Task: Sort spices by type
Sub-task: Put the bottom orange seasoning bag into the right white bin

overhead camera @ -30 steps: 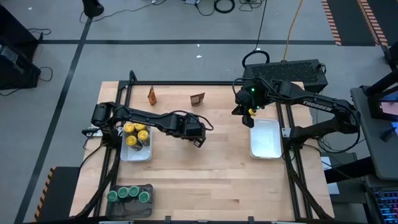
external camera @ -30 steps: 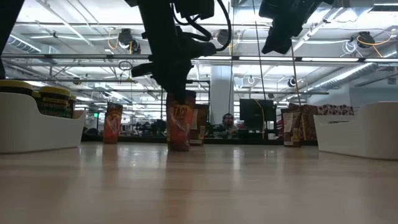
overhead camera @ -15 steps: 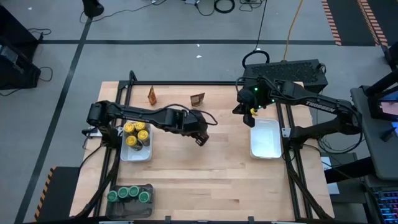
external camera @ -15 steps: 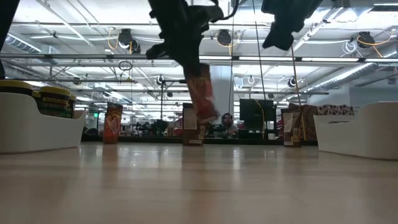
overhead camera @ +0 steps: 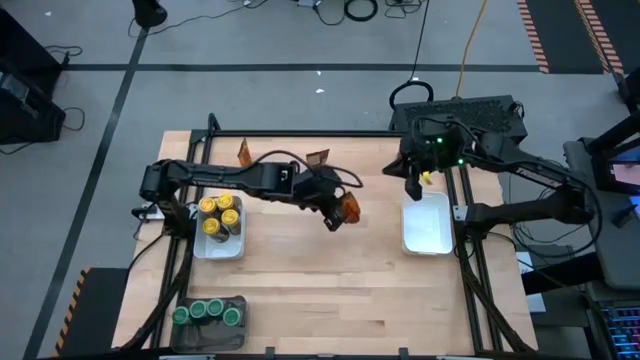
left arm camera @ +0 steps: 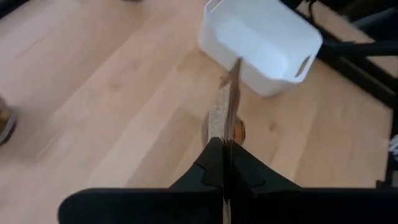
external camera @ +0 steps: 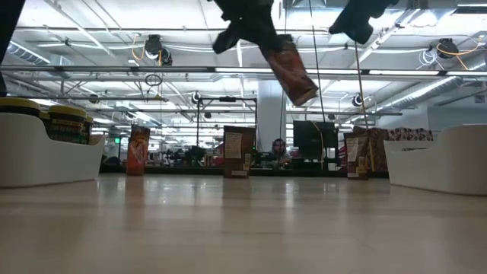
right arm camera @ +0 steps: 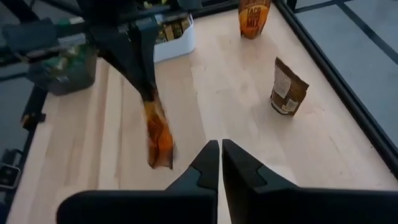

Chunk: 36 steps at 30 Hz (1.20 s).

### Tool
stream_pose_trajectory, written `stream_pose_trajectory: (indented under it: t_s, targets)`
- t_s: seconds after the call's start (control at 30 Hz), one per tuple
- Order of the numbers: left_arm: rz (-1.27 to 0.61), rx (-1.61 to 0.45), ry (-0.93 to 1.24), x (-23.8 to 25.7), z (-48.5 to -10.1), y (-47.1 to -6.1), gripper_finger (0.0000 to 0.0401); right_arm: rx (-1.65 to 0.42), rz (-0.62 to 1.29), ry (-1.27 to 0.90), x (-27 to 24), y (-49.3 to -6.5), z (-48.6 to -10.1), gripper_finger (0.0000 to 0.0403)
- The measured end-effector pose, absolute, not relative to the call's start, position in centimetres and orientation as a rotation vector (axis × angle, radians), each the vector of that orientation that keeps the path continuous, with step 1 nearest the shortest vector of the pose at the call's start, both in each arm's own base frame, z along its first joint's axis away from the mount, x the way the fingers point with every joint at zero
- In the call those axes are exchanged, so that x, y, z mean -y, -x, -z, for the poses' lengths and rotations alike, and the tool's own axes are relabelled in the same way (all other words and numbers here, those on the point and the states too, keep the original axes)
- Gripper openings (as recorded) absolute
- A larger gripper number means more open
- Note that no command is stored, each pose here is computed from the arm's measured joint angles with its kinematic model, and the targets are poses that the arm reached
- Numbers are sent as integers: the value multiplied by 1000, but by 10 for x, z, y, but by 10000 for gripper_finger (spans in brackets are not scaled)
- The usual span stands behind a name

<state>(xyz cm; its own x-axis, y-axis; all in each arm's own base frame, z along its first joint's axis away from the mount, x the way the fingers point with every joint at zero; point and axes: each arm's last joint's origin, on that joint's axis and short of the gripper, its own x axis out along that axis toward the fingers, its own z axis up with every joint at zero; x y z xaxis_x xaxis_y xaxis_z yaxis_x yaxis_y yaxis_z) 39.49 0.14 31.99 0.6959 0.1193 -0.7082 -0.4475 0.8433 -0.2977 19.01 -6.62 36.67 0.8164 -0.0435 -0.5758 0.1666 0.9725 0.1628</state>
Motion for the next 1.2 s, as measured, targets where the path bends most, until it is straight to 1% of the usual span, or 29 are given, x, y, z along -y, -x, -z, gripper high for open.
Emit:
stream_pose_trajectory:
  t_s: [0.13, 0.4, 0.5, 0.67, 0.8, 1.03, 1.2]
  targets:
    - [-285, -666, 484, -9, -323, -403, 1, -572, 132, -245, 63, -182, -373, 0]
    - [-162, -494, 461, -23, -323, -428, 0, -519, 239, -252, 60, -166, -382, 0]
    - [-140, -478, 421, -28, -319, -440, 0, -505, 268, -258, 59, -162, -384, 0]
    - [-56, -477, 332, -34, -311, -474, 0, -491, 316, -258, 58, -155, -386, 0]
    - [-24, -494, 269, -36, -299, -498, 0, -476, 342, -264, 56, -148, -389, 0]
    - [23, -476, 189, -37, -282, -522, 0, -403, 469, -247, 51, -126, -397, 0]
    - [42, -415, 126, -39, -270, -538, 0, -363, 491, -236, 48, -115, -402, 0]
